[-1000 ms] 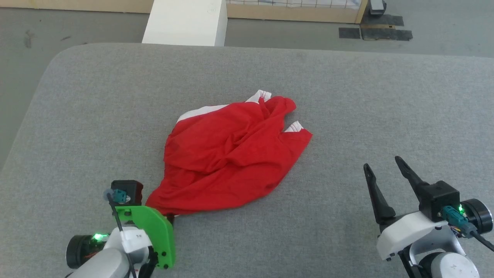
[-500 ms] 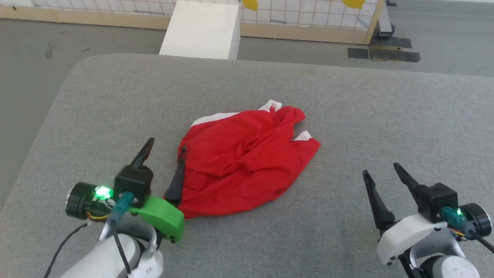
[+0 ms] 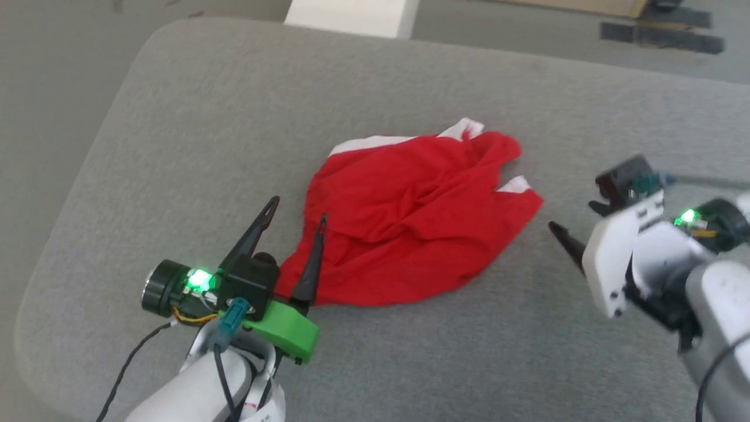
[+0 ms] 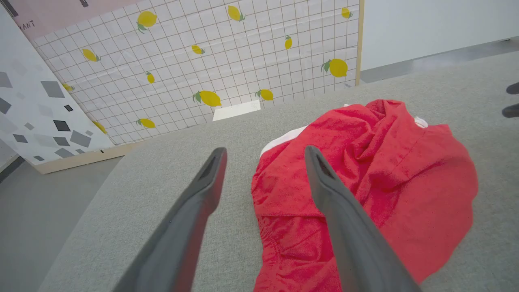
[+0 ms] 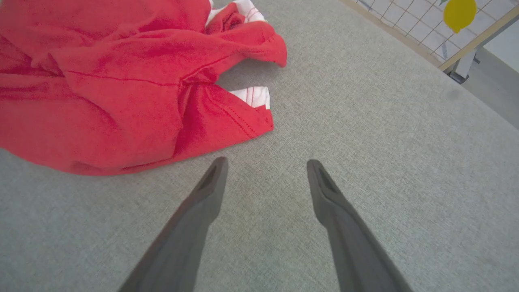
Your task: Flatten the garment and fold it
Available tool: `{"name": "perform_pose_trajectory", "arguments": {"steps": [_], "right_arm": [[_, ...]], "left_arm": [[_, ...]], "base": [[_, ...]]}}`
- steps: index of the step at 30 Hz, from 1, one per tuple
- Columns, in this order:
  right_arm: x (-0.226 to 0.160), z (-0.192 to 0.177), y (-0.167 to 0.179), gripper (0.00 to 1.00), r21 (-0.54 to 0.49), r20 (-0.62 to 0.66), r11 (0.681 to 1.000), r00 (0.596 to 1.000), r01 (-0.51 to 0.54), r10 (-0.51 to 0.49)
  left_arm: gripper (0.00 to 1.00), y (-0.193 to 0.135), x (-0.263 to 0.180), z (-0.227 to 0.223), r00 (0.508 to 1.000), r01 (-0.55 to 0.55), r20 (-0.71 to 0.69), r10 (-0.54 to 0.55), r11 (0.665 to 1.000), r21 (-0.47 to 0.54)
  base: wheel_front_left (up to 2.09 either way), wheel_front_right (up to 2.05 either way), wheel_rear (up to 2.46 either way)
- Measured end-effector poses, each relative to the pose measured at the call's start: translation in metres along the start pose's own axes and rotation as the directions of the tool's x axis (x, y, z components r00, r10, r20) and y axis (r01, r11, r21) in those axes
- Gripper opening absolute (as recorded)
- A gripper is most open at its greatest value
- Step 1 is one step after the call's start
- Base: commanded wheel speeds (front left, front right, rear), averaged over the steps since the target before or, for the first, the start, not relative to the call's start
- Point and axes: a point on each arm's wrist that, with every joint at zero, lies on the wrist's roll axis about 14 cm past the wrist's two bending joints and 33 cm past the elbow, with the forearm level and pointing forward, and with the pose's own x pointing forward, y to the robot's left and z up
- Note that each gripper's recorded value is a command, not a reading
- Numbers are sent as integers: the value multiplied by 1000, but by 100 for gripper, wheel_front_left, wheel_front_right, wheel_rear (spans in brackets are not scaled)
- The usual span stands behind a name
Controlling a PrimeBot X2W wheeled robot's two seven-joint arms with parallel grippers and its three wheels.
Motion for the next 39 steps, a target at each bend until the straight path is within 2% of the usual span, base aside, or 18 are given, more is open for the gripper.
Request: {"name": "perform_pose_trajectory", "arguments": {"steps": [5,9,13,18,19,20,21,25,31,35,39], "right_arm": [[32,-1,-2,100,-29,-195,998,979,-61,55],[54,-3,3,100,-79,-290,992,954,-102,75],[71,-15,8,100,-146,-370,979,926,-142,79],[87,-20,13,100,-210,-406,960,910,-184,86],[89,-21,14,91,-214,-412,957,907,-193,91],[90,-22,15,9,-217,-416,955,904,-201,96],[91,-23,17,0,-220,-418,953,903,-209,102],[90,-25,25,0,-211,-409,948,902,-238,135],[74,-22,17,0,-178,-370,961,920,-211,134],[45,-38,-9,0,-173,-398,972,914,-158,78],[3,-66,-46,0,-167,-482,983,876,-81,-9]], "left_arm": [[100,8,0,-11,999,-37,-27,37,999,-8],[100,15,0,-17,996,-73,-44,72,997,-14],[100,22,-3,-25,992,-107,-68,106,994,-15],[100,30,-10,-37,984,-146,-106,145,989,-8],[100,31,-10,-38,983,-151,-107,150,988,-7],[100,32,-11,-39,982,-155,-110,153,988,-6],[100,33,-11,-41,981,-158,-115,156,987,-5],[100,31,-11,-42,982,-151,-118,150,988,-6],[100,27,-9,-35,988,-126,-95,125,992,-6],[100,24,-10,-27,991,-109,-77,108,994,-9],[100,18,-10,-24,994,-82,-71,80,996,-20]], "base": [[0,0,0],[0,0,0],[0,0,0],[0,0,0],[0,0,0],[0,0,0],[0,0,0],[0,0,0],[0,0,0],[0,0,0],[0,0,0]]}}
